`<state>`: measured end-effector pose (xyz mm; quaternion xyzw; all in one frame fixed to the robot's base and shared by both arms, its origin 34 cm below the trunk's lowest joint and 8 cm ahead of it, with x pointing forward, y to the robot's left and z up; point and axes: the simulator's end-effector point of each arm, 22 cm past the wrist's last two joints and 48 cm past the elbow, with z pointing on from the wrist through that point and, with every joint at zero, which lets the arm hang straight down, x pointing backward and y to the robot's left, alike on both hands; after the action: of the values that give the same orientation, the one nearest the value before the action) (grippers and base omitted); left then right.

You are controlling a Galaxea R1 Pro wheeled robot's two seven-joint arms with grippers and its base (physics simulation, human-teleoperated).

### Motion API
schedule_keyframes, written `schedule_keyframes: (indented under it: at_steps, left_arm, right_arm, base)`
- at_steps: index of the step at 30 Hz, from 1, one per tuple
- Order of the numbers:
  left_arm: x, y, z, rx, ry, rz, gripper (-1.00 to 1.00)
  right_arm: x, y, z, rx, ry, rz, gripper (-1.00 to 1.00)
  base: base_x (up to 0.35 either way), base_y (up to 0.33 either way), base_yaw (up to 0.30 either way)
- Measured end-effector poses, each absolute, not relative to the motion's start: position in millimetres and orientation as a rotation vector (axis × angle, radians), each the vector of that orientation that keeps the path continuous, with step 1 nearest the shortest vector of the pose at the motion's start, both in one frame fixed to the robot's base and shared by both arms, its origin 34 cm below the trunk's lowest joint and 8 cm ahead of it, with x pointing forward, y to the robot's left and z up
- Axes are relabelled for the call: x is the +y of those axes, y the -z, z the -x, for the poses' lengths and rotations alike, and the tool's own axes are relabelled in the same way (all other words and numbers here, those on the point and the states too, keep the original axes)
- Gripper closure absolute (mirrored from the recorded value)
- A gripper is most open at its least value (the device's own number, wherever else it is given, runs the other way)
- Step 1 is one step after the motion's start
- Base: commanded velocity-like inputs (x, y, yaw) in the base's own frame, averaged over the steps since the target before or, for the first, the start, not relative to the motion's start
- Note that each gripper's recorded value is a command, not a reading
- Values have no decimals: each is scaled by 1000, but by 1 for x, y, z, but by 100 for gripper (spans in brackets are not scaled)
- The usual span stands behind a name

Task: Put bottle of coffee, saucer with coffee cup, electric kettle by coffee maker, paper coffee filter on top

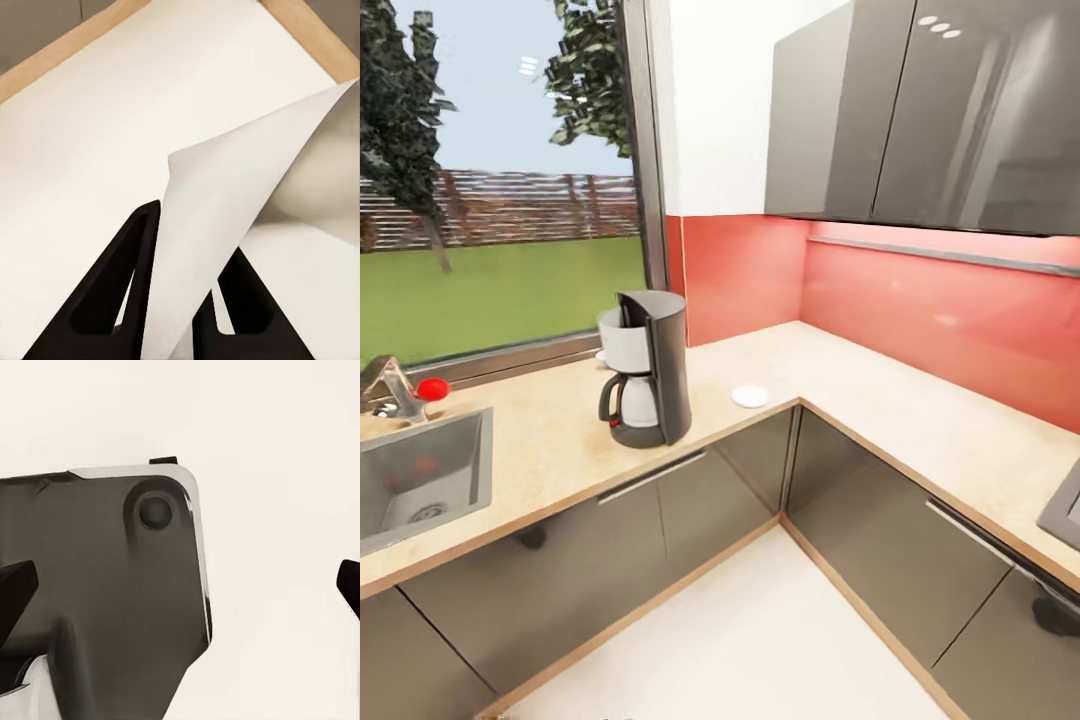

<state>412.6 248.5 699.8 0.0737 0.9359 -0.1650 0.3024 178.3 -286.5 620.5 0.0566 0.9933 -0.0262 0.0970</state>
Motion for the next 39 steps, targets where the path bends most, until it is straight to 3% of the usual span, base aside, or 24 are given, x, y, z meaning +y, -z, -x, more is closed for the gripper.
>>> schedule_keyframes:
  at_steps: [19, 39]
  left_arm:
    - [250, -702, -415, 2476, 435, -197, 100]
    - [250, -702, -415, 2474, 434, -193, 100]
  right_arm:
    - [-286, -621, -181, 2936, 77, -166, -100]
    - [-291, -621, -183, 2930, 84, -162, -100]
  base:
    - [-119, -80, 275]
    - [-1, 0, 20]
